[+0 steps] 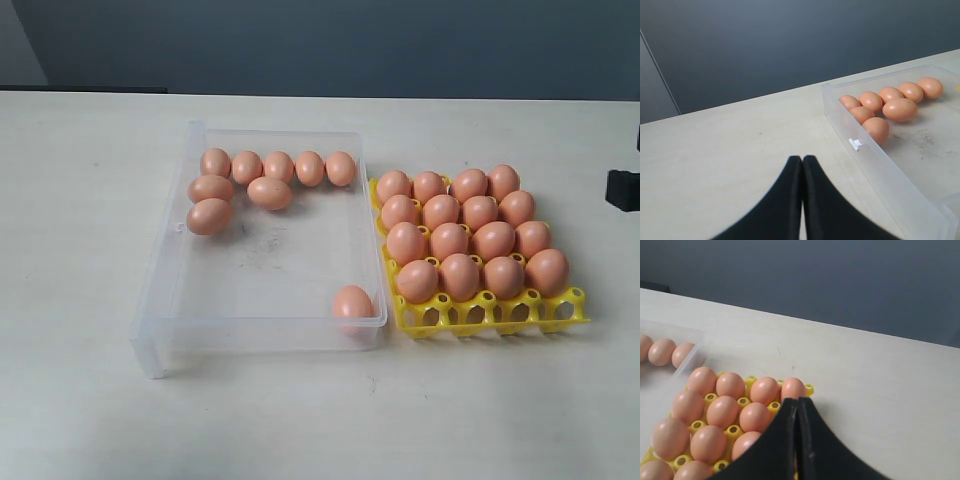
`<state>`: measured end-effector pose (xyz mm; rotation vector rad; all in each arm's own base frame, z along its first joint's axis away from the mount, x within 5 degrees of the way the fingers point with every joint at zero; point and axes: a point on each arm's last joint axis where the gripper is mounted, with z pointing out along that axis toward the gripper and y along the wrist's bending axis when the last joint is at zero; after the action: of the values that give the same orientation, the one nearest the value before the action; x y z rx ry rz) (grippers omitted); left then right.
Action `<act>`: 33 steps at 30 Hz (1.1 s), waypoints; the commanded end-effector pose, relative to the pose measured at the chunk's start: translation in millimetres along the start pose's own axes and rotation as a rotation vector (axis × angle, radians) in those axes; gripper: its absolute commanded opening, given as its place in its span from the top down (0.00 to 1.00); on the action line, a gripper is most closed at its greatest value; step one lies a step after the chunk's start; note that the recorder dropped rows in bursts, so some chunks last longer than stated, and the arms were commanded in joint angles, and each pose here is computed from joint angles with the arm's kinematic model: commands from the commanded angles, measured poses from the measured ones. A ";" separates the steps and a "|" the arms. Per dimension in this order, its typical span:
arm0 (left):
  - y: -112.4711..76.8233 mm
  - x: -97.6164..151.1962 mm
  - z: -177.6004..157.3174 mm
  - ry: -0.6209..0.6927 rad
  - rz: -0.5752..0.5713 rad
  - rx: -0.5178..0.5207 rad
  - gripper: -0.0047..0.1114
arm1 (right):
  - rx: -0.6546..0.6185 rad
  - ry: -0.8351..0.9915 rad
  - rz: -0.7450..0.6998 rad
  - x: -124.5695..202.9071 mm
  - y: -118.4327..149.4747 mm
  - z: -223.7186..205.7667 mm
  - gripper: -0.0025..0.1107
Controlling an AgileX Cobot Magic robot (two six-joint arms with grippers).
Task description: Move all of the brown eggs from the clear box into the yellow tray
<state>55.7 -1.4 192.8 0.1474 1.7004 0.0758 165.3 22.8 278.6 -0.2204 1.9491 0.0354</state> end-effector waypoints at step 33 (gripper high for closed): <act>0.1 -1.6 -0.1 -0.016 -0.003 -0.001 0.96 | 0.126 -0.136 0.109 73.5 -3.8 -60.1 0.98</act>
<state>55.7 -1.4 192.8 0.1474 1.7004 0.0758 89.9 3.9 239.3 -0.0579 1.8378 0.0164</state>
